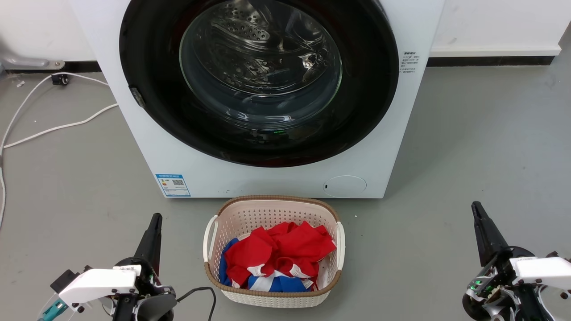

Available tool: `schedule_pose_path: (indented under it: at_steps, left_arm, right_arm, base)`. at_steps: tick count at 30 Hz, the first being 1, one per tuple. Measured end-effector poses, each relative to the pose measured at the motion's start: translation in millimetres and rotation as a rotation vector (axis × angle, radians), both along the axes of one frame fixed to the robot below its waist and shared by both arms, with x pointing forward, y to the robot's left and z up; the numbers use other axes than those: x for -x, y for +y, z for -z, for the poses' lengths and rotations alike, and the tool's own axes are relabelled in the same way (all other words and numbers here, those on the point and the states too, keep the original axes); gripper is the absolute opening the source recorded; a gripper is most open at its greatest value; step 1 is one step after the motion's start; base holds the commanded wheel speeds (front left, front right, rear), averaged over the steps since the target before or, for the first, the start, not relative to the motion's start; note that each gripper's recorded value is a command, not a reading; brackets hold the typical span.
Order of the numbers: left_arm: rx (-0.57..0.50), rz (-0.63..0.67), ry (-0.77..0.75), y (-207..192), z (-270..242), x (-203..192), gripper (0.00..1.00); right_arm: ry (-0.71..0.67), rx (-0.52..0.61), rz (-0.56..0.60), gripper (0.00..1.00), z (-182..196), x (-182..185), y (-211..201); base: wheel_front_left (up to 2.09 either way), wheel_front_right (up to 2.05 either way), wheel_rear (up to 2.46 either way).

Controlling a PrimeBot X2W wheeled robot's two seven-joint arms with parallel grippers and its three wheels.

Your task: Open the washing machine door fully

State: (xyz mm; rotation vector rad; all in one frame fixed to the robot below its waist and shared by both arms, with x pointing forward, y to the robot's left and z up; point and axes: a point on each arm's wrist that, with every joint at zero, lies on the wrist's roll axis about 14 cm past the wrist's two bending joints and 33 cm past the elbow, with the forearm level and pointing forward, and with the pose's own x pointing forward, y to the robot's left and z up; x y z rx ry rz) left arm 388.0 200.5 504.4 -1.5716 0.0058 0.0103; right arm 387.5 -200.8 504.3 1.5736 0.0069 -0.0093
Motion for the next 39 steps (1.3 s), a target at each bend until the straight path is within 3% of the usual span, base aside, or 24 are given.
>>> schedule_pose_path:
  at_steps: [24, 25, 30, 39]
  left_arm:
    - [-0.001, 0.001, 0.0, -0.1, 0.0, 0.0, 0.0]
    - [-0.001, 0.001, 0.0, -0.2, 0.0, 0.0, 1.0]
    - [0.007, 0.001, 0.065, -2.5, 21.8, 9.7, 1.0]
    - [-0.023, 0.012, 0.039, -13.9, 13.4, 7.3, 1.0]
  right_arm:
    - [0.0, 0.002, -0.001, 0.0, 0.1, 0.1, -0.2]
    - [0.0, 0.002, -0.001, 1.0, 0.1, 0.0, -0.1]
    - [0.064, -0.005, 0.005, 1.0, 21.7, 10.5, 0.0]
    - [0.046, 0.044, 0.009, 1.0, 15.8, 9.9, 5.6]
  base:
    - [0.0, 0.0, 0.0]
    - [0.0, 0.0, 0.0]
    - [0.0, 0.0, 0.0]
    - [0.0, 0.0, 0.0]
